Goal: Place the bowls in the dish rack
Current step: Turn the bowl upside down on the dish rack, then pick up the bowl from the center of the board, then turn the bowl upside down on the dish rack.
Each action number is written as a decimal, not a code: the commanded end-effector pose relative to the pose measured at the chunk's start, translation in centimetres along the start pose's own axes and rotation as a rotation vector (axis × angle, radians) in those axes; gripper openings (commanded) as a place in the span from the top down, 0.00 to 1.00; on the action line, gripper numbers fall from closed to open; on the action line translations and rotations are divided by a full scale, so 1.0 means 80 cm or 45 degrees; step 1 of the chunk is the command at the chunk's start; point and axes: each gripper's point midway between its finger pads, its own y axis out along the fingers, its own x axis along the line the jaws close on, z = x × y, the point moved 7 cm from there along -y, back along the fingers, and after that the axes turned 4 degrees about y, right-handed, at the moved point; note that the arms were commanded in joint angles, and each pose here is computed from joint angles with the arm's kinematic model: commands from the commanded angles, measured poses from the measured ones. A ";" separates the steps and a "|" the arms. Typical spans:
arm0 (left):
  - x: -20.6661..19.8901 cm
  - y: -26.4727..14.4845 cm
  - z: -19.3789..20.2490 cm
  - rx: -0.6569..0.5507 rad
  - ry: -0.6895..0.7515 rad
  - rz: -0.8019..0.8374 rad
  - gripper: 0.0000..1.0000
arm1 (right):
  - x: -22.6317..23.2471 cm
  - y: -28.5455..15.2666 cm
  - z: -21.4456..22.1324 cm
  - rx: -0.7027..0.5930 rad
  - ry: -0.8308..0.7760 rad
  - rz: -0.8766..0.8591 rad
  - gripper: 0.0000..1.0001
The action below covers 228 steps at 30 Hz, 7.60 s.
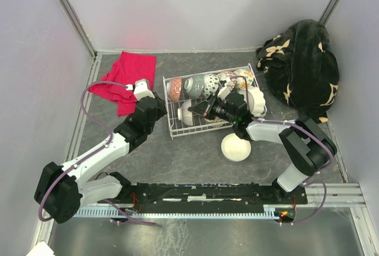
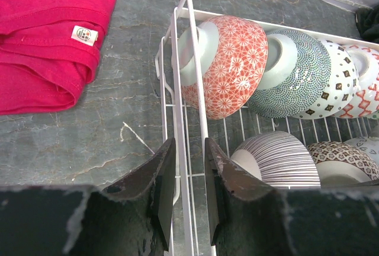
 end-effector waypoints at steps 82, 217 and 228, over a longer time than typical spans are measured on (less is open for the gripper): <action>-0.002 -0.005 -0.016 -0.063 -0.009 0.023 0.67 | -0.019 -0.185 0.140 0.088 -1.167 1.218 0.66; -0.009 -0.083 -0.028 -0.209 -0.337 0.512 0.41 | 0.120 -0.010 0.002 -0.236 0.096 -0.704 0.98; -0.029 -0.090 -0.015 -0.163 -0.400 0.735 0.01 | 0.122 -0.013 0.001 -0.245 0.100 -0.708 0.98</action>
